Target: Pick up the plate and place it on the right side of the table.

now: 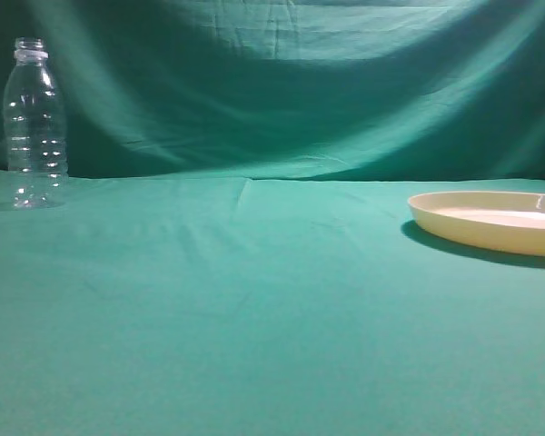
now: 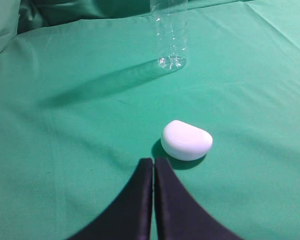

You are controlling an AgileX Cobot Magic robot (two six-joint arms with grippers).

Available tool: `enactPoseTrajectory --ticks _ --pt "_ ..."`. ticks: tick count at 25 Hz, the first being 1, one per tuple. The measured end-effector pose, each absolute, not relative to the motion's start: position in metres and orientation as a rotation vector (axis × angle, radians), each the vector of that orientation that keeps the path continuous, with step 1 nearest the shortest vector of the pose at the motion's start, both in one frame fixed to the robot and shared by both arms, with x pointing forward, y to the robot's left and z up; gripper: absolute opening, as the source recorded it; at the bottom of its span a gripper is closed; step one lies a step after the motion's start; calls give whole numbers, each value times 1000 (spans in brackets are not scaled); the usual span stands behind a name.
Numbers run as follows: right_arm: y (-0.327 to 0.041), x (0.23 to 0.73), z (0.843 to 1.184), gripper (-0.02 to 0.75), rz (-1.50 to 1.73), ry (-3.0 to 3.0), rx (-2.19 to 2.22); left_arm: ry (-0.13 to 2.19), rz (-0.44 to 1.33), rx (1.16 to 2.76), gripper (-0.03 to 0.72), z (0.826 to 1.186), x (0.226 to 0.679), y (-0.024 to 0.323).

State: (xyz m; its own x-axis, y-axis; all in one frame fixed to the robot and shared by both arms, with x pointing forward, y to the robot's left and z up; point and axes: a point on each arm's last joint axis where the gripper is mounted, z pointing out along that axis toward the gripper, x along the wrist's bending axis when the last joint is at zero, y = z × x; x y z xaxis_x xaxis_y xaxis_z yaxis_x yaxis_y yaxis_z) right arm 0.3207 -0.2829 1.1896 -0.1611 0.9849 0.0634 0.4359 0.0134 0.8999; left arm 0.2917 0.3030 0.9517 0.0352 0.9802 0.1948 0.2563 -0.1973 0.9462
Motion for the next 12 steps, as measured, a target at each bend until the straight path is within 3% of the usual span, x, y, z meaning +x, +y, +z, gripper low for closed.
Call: enactPoseTrajectory --ticks 12 --pt "-286 247 1148 0 1279 1430 1248 1293 1213 1558 0 952 292 303"
